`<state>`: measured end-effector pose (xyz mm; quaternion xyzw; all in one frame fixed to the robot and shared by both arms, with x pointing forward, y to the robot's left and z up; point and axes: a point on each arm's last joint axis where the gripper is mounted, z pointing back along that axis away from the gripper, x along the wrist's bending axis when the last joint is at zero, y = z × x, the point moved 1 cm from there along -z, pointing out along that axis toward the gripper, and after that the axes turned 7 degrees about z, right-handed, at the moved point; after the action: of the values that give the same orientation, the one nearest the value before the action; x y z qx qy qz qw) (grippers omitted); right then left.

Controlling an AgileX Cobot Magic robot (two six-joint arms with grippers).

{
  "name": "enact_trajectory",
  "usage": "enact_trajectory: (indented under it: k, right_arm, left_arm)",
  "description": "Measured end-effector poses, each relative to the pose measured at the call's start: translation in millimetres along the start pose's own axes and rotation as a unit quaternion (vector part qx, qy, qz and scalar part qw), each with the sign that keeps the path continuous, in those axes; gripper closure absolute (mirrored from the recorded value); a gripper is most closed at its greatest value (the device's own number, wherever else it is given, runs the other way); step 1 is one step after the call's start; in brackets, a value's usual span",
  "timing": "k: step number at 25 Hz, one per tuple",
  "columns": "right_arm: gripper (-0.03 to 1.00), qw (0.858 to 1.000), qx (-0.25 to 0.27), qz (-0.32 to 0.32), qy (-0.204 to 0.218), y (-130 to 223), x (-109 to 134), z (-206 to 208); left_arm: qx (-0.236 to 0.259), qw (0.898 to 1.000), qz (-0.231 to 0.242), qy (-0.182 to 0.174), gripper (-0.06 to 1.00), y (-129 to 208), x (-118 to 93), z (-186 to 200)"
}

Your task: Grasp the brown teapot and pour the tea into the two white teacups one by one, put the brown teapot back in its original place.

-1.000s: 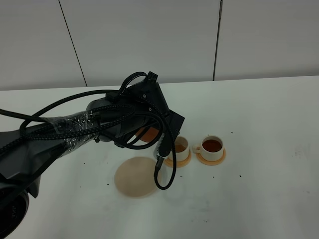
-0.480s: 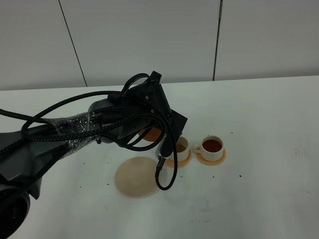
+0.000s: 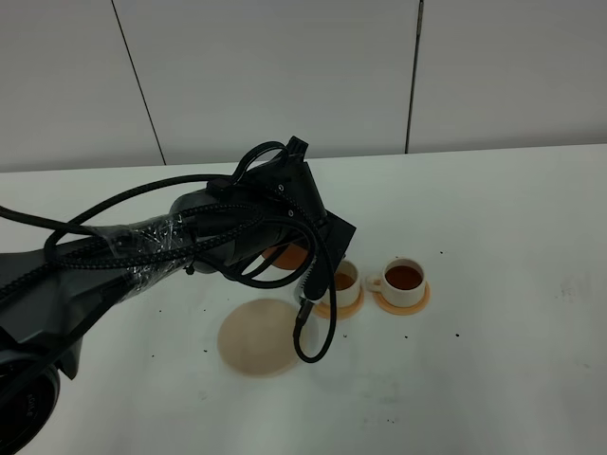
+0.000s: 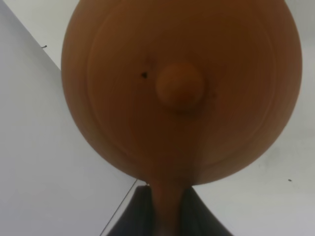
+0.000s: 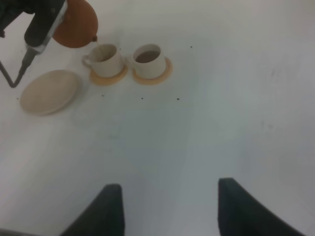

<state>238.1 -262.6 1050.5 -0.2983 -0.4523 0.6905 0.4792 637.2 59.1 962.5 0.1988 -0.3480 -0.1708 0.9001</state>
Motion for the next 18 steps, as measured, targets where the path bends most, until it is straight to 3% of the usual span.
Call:
enact_trajectory:
  k: [18]
  right_arm:
    - [0.55,1.0,0.0,0.0,0.0,0.0,0.0,0.0]
  left_arm:
    - [0.0,1.0,-0.029,0.0,0.78,0.0,-0.1,0.0]
